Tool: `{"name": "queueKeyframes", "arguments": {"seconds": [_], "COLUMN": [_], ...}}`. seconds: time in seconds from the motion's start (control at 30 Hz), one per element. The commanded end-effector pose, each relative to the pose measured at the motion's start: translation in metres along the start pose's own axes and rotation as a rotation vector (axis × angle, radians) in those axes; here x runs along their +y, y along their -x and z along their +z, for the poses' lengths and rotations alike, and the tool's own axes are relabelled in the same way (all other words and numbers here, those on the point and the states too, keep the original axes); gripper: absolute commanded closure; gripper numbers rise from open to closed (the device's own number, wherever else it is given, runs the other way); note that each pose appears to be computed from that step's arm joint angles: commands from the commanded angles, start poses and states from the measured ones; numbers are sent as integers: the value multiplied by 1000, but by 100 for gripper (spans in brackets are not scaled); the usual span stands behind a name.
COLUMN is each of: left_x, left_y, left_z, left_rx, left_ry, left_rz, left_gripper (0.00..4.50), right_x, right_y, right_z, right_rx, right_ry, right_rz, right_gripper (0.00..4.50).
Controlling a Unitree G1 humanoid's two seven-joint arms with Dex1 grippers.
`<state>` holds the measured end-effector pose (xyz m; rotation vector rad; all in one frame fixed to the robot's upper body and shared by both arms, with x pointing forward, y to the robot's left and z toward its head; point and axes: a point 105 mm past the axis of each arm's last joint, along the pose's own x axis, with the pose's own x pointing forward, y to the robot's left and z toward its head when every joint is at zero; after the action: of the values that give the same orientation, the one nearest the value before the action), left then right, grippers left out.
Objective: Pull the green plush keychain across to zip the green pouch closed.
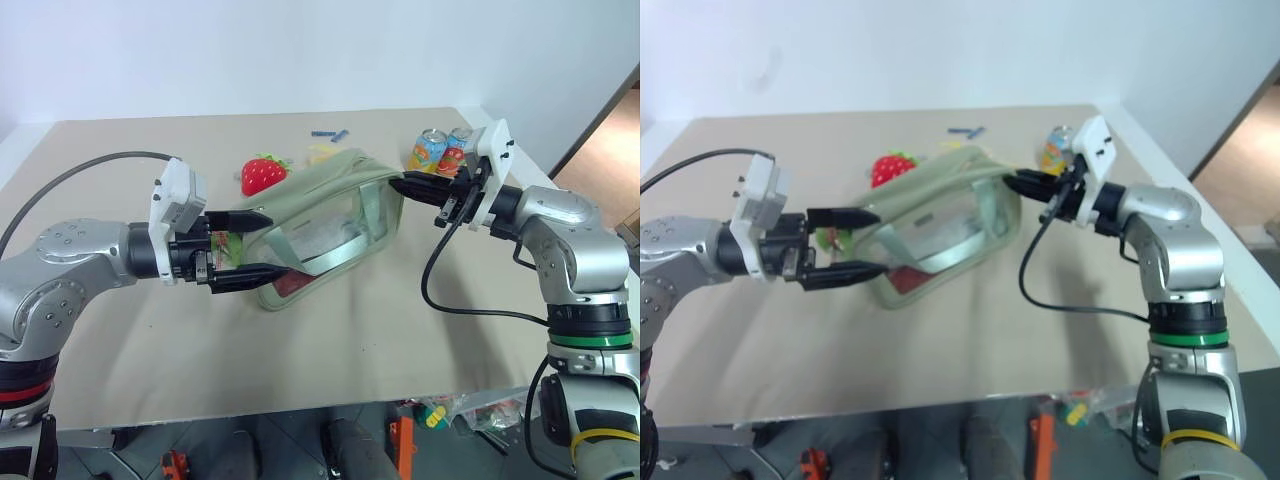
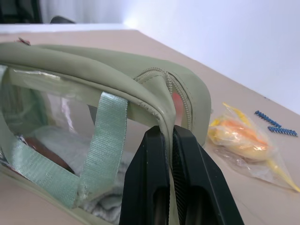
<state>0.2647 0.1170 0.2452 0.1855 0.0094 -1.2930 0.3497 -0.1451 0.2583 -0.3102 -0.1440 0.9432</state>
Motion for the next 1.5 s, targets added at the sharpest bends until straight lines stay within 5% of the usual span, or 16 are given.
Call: {"name": "queueKeyframes", "arguments": {"seconds": [0.03, 0.2, 0.6, 1.07, 1.5], "left_x": [0, 5, 7, 21, 68], "left_y": [0, 5, 12, 42, 115], "left_z": [6, 5, 2, 20, -50], "left_rx": [-15, -15, -9, -144, -134], "left_ry": [-37, -41, -46, -1, 244], "left_rz": [-3, 35, 89, 300, 793], "left_gripper": [0, 0, 0, 0, 0], "right_x": [8, 10, 58, 71, 68], "right_y": [-1, 1, 20, 14, 10], "right_z": [20, 13, 0, -20, -23], "right_rx": [-64, -11, 80, 76, 70], "right_ry": [31, -1, -42, 64, 97], "right_rz": [6, 14, 340, 419, 398], "right_gripper": [447, 447, 447, 447, 447]}}
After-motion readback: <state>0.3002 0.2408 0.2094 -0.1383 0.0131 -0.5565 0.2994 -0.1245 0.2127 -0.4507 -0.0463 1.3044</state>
